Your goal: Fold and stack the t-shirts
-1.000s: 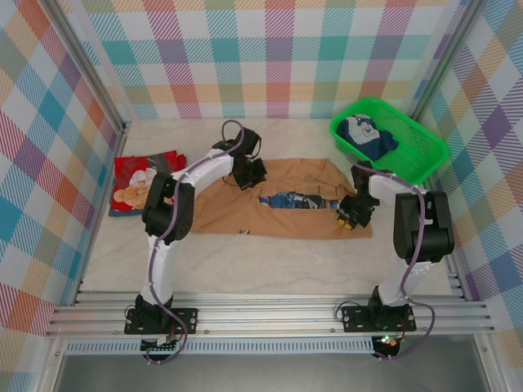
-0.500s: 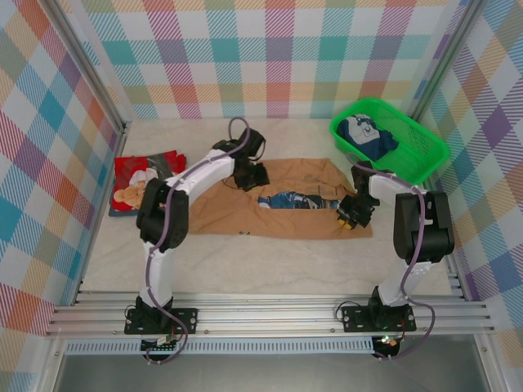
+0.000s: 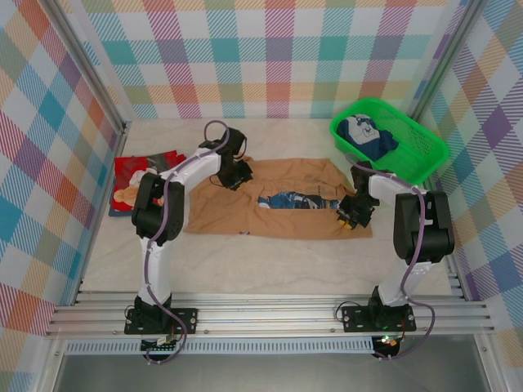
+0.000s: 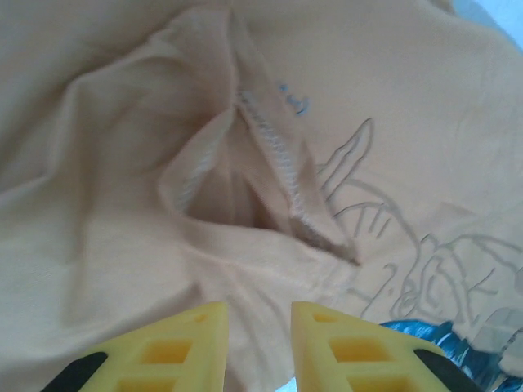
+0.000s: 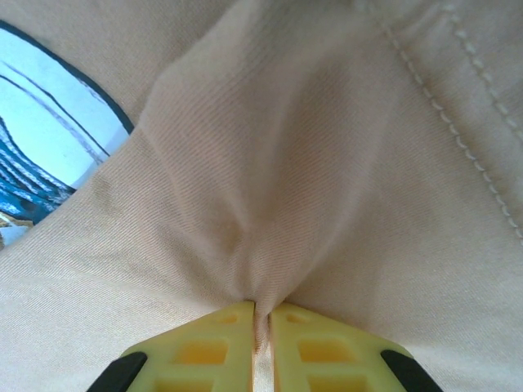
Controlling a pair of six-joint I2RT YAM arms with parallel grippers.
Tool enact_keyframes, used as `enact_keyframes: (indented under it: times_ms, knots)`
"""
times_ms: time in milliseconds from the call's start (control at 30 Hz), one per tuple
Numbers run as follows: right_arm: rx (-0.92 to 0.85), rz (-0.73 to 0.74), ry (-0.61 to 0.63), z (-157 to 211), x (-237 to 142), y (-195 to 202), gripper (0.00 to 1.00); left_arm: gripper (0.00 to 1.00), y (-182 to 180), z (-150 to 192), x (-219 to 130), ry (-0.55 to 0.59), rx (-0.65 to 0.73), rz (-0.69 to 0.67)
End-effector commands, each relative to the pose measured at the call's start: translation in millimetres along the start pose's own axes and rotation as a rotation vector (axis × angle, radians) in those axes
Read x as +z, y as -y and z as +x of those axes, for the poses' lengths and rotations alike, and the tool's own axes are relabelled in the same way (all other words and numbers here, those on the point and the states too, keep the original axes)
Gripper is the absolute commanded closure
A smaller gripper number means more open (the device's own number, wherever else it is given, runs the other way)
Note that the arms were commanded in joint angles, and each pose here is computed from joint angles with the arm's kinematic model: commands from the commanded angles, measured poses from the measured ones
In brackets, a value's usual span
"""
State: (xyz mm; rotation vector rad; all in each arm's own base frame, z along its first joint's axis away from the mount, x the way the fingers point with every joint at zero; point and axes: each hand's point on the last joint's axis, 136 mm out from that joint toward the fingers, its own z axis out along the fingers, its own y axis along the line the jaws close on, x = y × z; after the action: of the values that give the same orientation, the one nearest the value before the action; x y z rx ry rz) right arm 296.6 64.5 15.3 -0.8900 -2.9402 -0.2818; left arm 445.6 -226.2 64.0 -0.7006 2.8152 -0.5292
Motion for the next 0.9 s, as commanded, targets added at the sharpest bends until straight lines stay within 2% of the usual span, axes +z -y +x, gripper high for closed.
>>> enact_keyframes:
  times_ms: [0, 200, 533, 600, 867]
  knots:
    - [-0.013, 0.043, -0.03, 12, 1, 10, 0.88, 0.7, 2, 0, 2, 0.017, -0.057, -0.079]
    - [-0.013, 0.039, -0.03, 11, 1, 9, 0.88, 0.67, -5, 2, 16, 0.009, -0.072, -0.145]
    - [-0.011, 0.041, -0.035, 13, 4, 11, 0.88, 0.69, 6, 2, 32, 0.002, -0.084, -0.125]
    - [-0.01, 0.04, -0.034, 13, 4, 11, 0.88, 0.7, 8, 4, 35, 0.001, -0.08, -0.124]
    - [-0.008, 0.043, -0.035, 13, 4, 11, 0.89, 0.88, 13, 6, 34, 0.007, -0.053, -0.112]
